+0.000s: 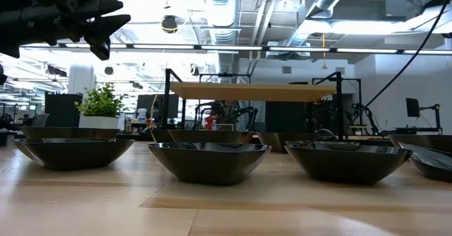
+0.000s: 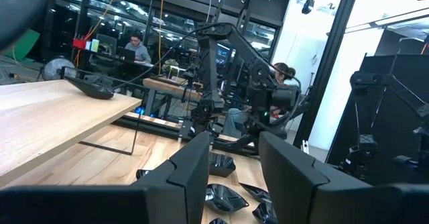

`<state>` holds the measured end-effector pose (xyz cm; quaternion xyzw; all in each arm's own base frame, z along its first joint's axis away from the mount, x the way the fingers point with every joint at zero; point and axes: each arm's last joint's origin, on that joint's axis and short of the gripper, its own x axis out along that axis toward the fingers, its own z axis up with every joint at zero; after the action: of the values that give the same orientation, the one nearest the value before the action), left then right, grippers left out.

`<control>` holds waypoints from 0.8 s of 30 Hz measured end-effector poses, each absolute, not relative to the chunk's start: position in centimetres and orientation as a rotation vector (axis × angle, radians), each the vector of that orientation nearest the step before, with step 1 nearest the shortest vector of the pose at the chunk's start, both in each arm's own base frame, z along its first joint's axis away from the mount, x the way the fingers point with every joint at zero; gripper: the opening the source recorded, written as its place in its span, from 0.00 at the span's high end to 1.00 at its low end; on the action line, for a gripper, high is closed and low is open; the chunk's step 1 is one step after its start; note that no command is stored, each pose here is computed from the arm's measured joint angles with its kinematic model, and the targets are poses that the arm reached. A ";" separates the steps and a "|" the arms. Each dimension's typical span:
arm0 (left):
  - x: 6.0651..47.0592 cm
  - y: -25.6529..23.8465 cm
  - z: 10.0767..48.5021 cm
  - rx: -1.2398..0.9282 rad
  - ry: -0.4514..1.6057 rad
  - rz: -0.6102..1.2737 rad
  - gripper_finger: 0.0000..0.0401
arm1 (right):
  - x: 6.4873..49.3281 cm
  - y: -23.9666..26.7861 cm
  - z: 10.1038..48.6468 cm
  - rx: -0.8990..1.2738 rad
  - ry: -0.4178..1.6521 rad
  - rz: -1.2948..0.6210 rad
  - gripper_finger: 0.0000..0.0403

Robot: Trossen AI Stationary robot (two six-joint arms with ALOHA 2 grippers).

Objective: Pick & Place Mini shaped plates
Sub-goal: Stack the drop shaped plate on top of the other drop shaped plate on the shelf

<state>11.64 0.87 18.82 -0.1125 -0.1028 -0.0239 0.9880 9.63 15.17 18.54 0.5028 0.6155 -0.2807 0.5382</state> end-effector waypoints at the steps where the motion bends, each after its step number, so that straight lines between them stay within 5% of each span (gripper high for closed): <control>1: 11.6 0.9 18.8 -0.226 -0.207 -0.048 0.67 | 9.6 15.1 19.0 1.199 1.464 -0.630 1.00; 8: 11.6 0.9 18.8 -0.226 -0.208 -0.048 0.67 | 9.9 13.7 22.0 1.201 1.172 -0.395 1.00; 24: 11.6 0.9 18.8 -0.225 -0.207 -0.048 0.67 | 14.1 4.8 27.4 0.916 0.377 -0.345 1.00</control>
<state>11.64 0.87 18.83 -0.1122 -0.1031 -0.0239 0.9880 14.07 4.75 27.37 0.4374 0.1800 -0.1647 0.8655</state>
